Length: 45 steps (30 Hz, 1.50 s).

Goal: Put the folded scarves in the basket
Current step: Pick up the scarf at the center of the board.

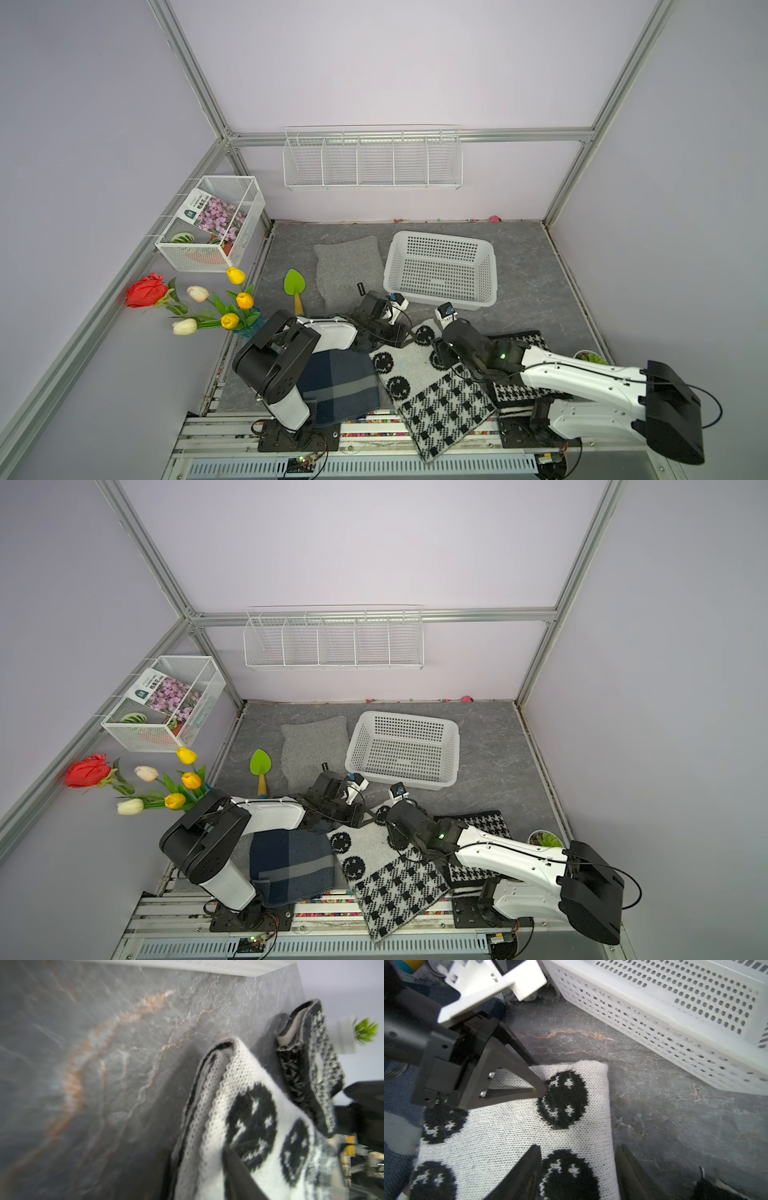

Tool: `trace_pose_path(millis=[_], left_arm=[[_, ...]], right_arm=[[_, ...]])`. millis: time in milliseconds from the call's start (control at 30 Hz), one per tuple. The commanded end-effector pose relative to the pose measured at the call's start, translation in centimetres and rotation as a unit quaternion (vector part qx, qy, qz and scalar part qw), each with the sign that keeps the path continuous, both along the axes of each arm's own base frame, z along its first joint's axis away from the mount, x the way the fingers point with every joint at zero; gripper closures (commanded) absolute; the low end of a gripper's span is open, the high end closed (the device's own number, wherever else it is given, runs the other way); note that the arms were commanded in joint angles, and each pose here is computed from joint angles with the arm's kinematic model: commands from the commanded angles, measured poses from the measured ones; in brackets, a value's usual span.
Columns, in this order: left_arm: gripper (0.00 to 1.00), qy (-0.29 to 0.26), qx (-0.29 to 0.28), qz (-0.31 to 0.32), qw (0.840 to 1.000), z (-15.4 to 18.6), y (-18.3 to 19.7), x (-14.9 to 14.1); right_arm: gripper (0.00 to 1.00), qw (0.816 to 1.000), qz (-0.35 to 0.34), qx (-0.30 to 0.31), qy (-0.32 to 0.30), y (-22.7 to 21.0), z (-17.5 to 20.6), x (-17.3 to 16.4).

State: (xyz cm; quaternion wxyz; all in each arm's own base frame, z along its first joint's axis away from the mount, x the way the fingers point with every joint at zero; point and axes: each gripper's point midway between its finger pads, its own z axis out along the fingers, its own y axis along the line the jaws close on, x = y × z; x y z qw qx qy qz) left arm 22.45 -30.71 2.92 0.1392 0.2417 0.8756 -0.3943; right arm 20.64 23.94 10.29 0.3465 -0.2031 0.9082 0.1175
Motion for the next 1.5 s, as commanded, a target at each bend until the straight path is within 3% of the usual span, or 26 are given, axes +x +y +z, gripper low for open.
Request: trace_pose_path(millis=[0, 100, 167, 300, 500, 833, 967, 1100, 1233, 1367, 1467], left_arm=[[1.00, 0.065, 0.041, -0.016, 0.997, -2.8, 0.9, -2.5], [1.00, 0.040, 0.060, 0.030, 0.997, -2.4, 2.3, -1.2], [1.00, 0.029, 0.044, 0.095, 0.994, -1.3, 4.3, 0.6], [1.00, 0.001, 0.029, 0.213, 0.977, 0.2, 9.2, 3.4], [1.00, -0.031, 0.019, 0.281, 0.959, 2.0, 11.3, 3.8], [1.00, -0.033, 0.014, 0.274, 0.961, 2.5, 11.1, 3.7], [1.00, -0.034, 0.006, 0.270, 0.962, 2.8, 10.7, 3.7], [1.00, -0.034, 0.004, 0.265, 0.964, 3.0, 10.5, 3.6], [1.00, -0.040, 0.003, 0.264, 0.964, 3.3, 10.4, 3.5], [1.00, -0.042, 0.003, 0.263, 0.964, 3.4, 10.4, 3.5], [1.00, -0.043, 0.002, 0.260, 0.965, 3.4, 10.2, 3.4]], right_arm=[[0.37, 1.000, -0.009, -0.017, 0.015, -1.3, -1.2, -0.5], [0.35, 0.999, -0.011, -0.021, 0.029, -1.9, -1.6, -1.2], [0.33, 0.999, -0.012, -0.019, 0.041, -2.2, -1.7, -1.7], [0.29, 0.997, -0.006, -0.001, 0.075, -2.2, -2.0, -3.0], [0.21, 0.991, -0.033, 0.031, 0.127, -3.1, -3.3, -4.7], [0.17, 0.974, -0.082, 0.074, 0.199, -5.9, -5.4, -7.8], [0.17, 0.968, -0.064, 0.114, 0.215, -5.6, -4.6, -9.4], [0.18, 0.966, -0.078, 0.107, 0.223, -6.8, -5.3, -10.1], [0.18, 0.958, -0.068, 0.122, 0.250, -5.5, -6.7, -10.9], [0.17, 0.962, -0.069, 0.091, 0.248, -5.2, -7.6, -11.0], [0.17, 0.961, -0.067, 0.116, 0.243, -4.1, -7.8, -10.5]])
